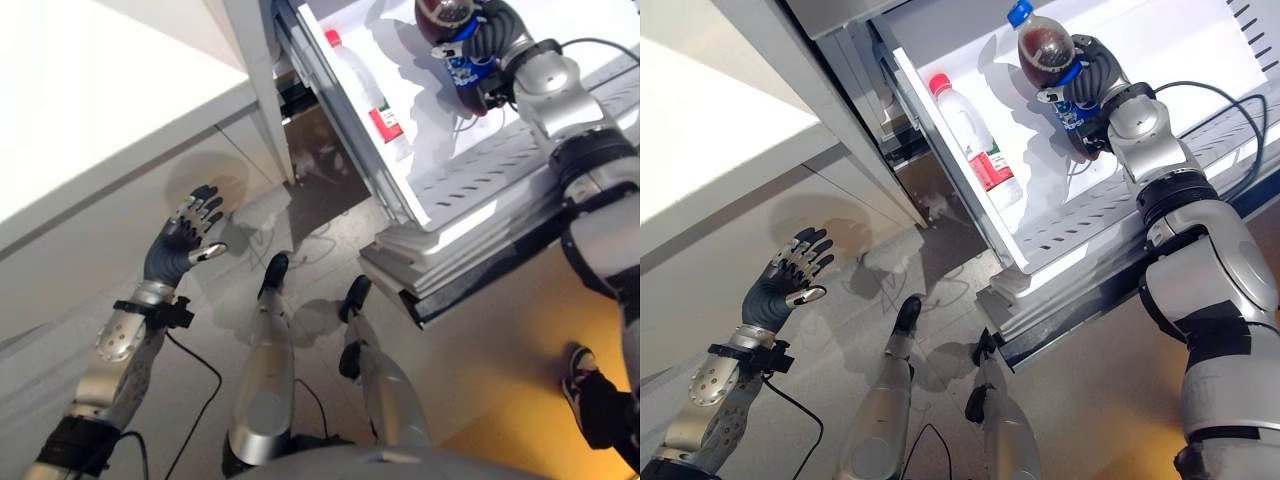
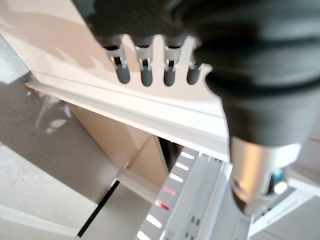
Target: Take the drinks into the refrigerator
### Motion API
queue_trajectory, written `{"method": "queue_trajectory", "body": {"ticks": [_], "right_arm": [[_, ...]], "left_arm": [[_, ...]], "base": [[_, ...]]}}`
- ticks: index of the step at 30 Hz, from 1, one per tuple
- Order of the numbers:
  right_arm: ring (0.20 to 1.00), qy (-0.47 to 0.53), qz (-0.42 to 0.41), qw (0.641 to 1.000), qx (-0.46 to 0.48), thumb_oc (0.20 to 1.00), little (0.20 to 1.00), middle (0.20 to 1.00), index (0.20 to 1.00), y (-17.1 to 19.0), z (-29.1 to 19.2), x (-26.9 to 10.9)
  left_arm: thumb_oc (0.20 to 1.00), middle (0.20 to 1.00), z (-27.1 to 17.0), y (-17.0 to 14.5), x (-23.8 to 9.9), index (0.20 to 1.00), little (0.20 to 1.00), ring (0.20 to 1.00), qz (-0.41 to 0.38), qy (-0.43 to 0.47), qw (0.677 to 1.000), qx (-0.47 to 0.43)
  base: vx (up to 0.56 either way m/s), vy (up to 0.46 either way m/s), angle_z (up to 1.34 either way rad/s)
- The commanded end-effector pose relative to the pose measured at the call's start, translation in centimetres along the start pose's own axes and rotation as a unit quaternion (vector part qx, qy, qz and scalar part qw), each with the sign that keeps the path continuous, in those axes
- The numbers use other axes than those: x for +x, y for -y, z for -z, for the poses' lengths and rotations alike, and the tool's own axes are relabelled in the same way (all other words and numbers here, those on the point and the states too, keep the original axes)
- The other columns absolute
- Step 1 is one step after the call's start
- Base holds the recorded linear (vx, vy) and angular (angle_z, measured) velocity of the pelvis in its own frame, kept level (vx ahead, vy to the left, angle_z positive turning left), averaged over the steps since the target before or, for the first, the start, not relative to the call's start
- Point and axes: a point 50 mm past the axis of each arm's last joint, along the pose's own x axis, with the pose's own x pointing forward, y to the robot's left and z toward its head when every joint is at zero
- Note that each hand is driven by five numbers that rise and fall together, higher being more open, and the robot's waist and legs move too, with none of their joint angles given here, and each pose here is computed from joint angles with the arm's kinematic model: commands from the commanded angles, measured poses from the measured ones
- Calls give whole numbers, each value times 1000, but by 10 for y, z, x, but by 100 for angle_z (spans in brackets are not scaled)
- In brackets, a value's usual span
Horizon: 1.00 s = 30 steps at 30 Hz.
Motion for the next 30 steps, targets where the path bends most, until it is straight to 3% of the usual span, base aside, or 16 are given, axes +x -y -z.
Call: {"method": "queue_trajectory", "body": {"ticks": [1, 30], "right_arm": [[200, 19, -15, 1000, 18, 200, 200, 200, 200, -30, -2, 3], [200, -20, -55, 998, -35, 200, 200, 200, 200, -48, 8, 5]], "left_arm": [[1000, 1000, -35, 10, 5, 1000, 1000, 1000, 41, 78, 995, 36], [1000, 1000, -40, 5, 4, 1000, 1000, 1000, 43, 70, 995, 52]], "base": [[0, 0, 0], [6, -2, 1]]}}
